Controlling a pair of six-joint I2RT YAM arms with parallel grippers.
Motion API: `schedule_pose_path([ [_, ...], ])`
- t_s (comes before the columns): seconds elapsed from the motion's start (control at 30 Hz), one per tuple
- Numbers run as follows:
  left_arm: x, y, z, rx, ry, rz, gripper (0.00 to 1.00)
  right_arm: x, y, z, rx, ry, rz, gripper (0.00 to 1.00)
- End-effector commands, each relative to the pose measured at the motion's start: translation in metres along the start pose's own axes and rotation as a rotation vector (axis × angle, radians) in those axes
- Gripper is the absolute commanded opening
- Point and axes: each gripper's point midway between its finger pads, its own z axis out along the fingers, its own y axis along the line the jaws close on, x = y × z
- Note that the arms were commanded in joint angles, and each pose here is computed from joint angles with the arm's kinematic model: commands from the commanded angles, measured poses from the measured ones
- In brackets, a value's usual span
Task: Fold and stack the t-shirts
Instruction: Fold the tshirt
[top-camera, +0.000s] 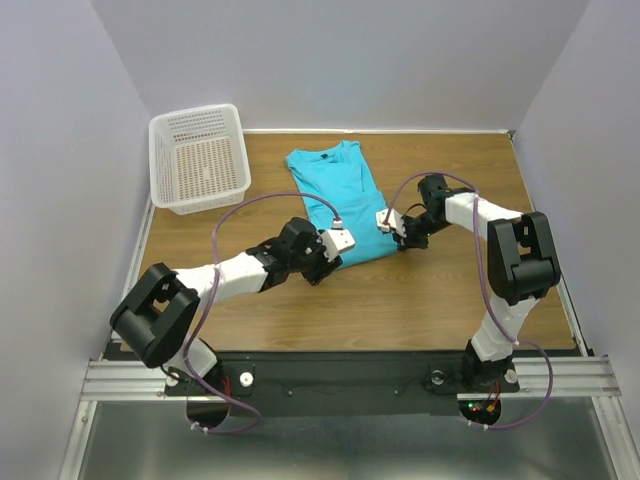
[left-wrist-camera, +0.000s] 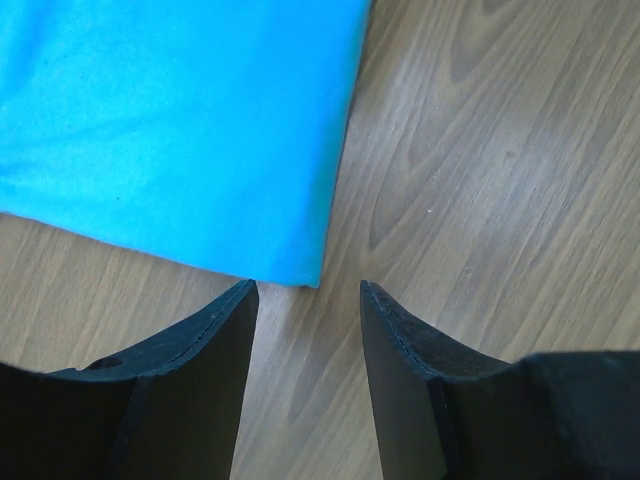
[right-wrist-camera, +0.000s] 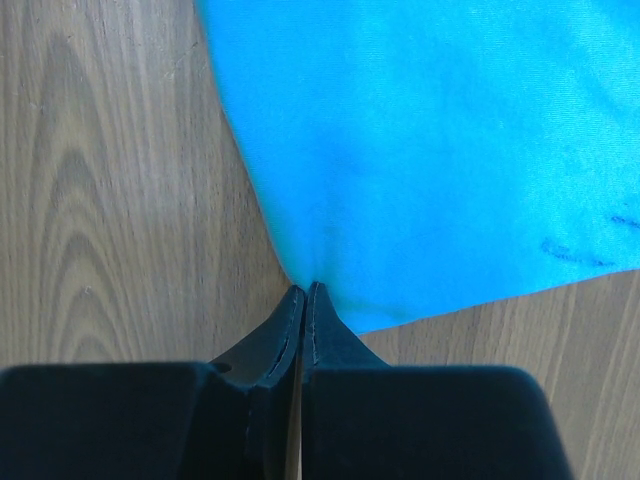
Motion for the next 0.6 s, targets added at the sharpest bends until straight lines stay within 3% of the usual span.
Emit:
schedule_pose_path([
  [0.0, -0.012, 0.007, 0.008, -0.014, -0.021, 0.112, 0.57, 0.001, 0.006, -0.005, -0.012, 0.002, 0.041, 0.01],
  [0.4, 0.014, 0.009, 0.043, 0.008, 0.159, 0.098, 0.54, 0.000, 0.003, -0.011, 0.005, -0.012, 0.048, 0.01],
  [0.5, 0.023, 0.009, 0.049, 0.011, 0.203, 0.087, 0.45, -0.001, 0.003, -0.012, 0.008, -0.015, 0.053, 0.01],
  [0.57, 0.028, 0.007, 0.050, 0.022, 0.220, 0.082, 0.31, 0.001, 0.003, -0.013, 0.009, -0.013, 0.060, 0.01],
])
